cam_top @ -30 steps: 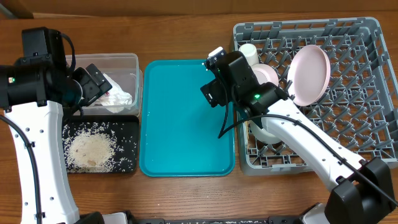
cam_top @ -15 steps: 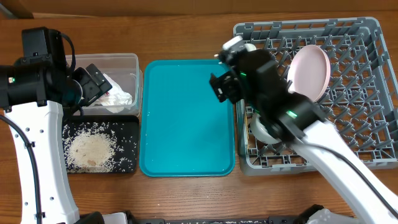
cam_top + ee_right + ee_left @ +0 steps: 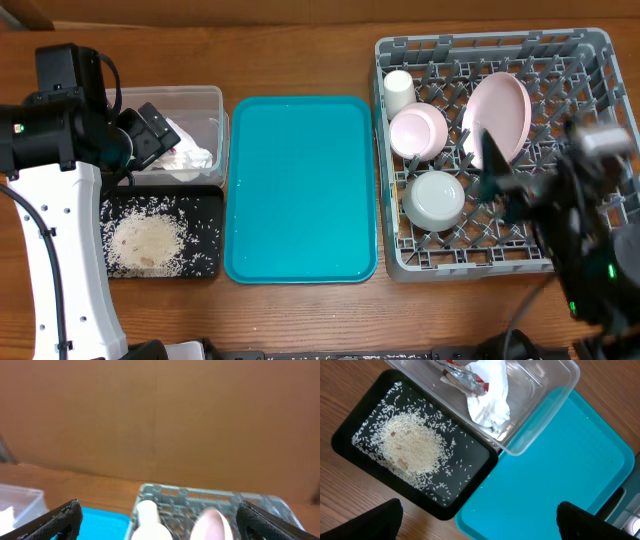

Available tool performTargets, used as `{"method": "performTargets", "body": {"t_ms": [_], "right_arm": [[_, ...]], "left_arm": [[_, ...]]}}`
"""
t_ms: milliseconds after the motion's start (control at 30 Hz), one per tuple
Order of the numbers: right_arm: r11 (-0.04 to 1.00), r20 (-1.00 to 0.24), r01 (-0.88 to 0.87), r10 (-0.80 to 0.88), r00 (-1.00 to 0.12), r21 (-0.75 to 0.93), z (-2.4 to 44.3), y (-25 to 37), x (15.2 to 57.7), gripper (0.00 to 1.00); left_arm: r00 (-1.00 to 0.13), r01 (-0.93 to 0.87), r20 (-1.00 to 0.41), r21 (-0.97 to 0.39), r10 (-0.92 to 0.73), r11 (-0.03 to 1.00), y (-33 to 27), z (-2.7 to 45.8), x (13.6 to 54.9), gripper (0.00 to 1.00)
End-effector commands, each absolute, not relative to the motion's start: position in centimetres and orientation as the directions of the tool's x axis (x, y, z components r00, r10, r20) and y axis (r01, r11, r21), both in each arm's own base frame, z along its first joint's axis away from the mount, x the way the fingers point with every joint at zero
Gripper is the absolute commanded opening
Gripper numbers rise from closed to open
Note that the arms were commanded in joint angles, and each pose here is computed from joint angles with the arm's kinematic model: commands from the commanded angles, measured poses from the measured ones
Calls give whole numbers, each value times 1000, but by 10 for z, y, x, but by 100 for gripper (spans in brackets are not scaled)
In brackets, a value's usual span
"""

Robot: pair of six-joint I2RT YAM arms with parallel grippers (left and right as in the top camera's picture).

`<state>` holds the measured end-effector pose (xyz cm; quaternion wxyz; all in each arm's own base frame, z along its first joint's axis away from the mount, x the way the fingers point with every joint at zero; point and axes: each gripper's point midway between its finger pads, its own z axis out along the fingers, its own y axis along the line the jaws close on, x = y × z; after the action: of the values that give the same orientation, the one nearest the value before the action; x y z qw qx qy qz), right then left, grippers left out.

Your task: Sort waste into correct bins and load items into the dishwasher

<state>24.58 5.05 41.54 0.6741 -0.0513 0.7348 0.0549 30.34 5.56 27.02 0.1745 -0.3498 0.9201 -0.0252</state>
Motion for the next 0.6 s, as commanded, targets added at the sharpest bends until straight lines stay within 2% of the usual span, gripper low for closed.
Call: {"method": "performTargets", "body": {"t_ms": [0,133,267,567], "right_arm": [[986,-988,-89,136,-69,142,384,31,227,100],[976,-978,-69,207,-5,207,335,18,208,100],[952,-952,-31,305,41,304,303,8,209,100],[938,-913,-91,348,215,336,277,5,224,100]], "left_arm": [[-684,-640,-318,-168,-656,749,59,274,305,100],[-684,-640,-318,-168,-656,749,59,274,305,100],[-684,-640,-318,-168,-656,749,59,274,305,100],[-684,-641,-318,-168,-656,749,59,274,305,100]]}}
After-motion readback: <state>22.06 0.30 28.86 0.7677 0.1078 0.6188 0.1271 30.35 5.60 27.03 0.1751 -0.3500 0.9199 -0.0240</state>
